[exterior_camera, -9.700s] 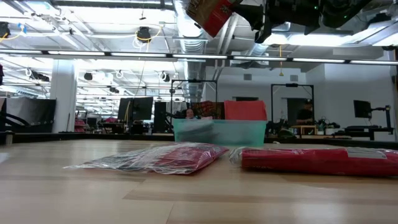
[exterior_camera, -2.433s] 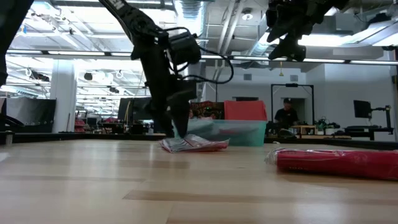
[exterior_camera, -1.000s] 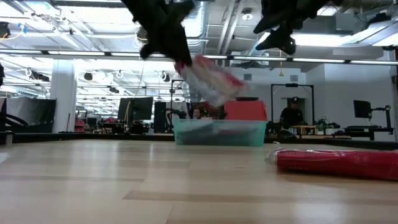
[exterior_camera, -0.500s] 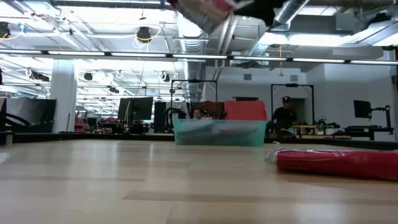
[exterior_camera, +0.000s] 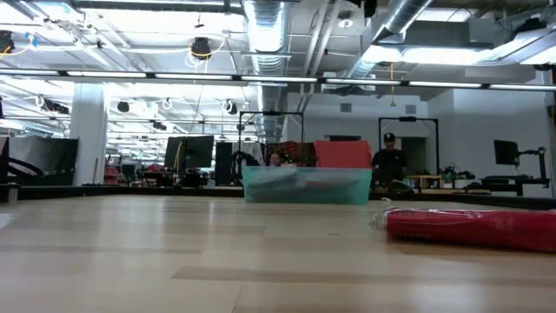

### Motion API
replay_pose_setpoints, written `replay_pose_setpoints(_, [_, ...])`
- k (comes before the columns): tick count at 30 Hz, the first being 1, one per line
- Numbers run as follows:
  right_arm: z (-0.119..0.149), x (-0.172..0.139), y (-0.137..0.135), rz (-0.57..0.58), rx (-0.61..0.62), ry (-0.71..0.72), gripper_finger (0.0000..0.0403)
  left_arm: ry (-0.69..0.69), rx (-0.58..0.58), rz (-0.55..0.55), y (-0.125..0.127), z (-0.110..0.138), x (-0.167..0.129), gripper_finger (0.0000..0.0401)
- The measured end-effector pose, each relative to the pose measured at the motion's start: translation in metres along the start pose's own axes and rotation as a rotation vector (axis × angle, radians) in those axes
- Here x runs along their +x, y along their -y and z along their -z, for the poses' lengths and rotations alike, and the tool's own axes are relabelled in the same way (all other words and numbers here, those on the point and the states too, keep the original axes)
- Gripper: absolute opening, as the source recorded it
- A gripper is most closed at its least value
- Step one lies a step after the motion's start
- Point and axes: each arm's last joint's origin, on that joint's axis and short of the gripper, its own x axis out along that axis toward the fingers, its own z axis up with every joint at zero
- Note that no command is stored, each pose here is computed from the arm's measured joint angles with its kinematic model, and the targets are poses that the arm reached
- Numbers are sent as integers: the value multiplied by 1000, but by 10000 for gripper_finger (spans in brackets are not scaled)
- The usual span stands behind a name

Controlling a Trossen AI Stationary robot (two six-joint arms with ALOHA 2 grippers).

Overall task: Sort popcorn bags into baskets
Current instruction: Put the top red popcorn bag into the green bin

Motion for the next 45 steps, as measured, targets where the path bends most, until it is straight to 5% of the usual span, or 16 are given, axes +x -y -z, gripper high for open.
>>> replay_pose_setpoints(12, [0, 0, -2, -118, -10, -6, 240, -4, 6, -24, -4, 2, 4, 0])
replay_pose_setpoints(32, [-11, 1, 2, -102, -53, 127, 234, -2, -46, 10, 4, 6, 8, 0])
replay_pose_setpoints(38, [0, 12, -2, -119, -22, 82, 168, -7, -42, 23, 12, 11, 12, 0])
replay_pose_setpoints(45, [6, 19, -8, -119, -10, 71, 23, -25, -65, -4, 15, 14, 14, 1])
